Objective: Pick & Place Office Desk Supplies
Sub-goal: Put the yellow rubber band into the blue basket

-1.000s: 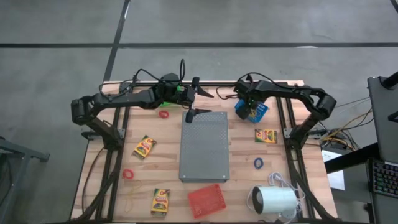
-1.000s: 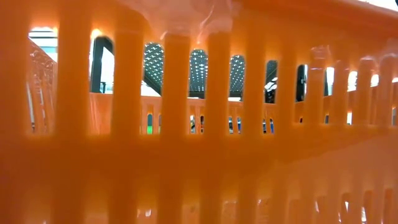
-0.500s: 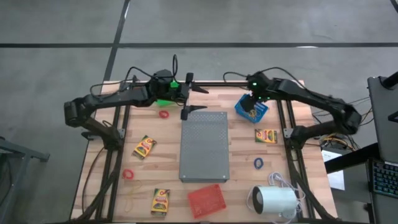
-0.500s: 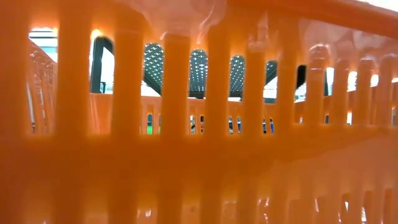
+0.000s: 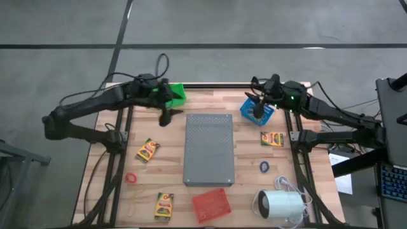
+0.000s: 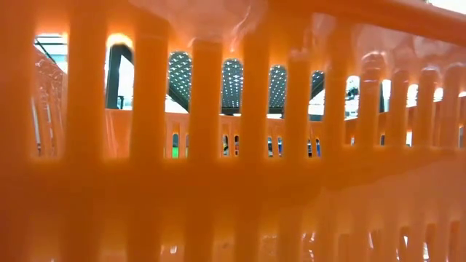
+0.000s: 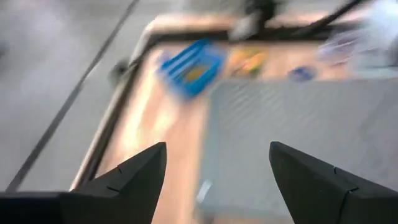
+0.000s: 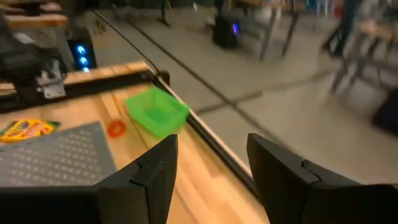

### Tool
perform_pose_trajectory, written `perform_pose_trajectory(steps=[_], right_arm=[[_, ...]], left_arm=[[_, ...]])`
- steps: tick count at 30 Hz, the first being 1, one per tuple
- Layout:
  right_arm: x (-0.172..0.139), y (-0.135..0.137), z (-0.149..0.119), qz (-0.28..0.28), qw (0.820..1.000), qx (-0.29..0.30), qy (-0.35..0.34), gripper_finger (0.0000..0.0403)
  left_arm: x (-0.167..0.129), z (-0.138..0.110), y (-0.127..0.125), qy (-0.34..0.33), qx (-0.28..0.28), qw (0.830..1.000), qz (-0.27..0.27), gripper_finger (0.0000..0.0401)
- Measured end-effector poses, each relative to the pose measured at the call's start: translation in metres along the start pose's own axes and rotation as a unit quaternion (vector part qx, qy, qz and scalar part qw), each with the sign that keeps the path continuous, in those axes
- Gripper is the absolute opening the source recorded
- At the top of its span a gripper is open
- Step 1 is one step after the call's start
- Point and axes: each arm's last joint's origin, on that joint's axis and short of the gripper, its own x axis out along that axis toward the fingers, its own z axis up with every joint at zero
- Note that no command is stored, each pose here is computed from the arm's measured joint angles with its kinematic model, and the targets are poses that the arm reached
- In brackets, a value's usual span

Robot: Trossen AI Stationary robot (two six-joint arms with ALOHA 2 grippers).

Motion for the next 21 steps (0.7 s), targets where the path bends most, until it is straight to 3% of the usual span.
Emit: perform_pose_trajectory(steps=[3,5,10,21], right_arm=[[0.004,0.004,-0.010,0.007,0.999,-0.024,-0.022,0.0192],[0.008,0.006,-0.019,0.008,0.999,-0.034,-0.022,0.0192],[0.016,0.007,-0.035,0.007,0.998,-0.055,-0.016,0.0192],[0.015,0.007,-0.029,0.004,0.997,-0.070,-0.038,0.0192]], left_arm=[[-0.021,-0.010,0.000,0.049,-0.048,0.994,0.081,0.0288],[-0.032,-0.015,-0.002,0.064,-0.070,0.990,0.103,0.0288],[-0.049,-0.024,-0.007,0.084,-0.107,0.987,0.089,0.0288],[-0.049,-0.042,-0.012,0.183,-0.170,0.966,0.073,0.0288]])
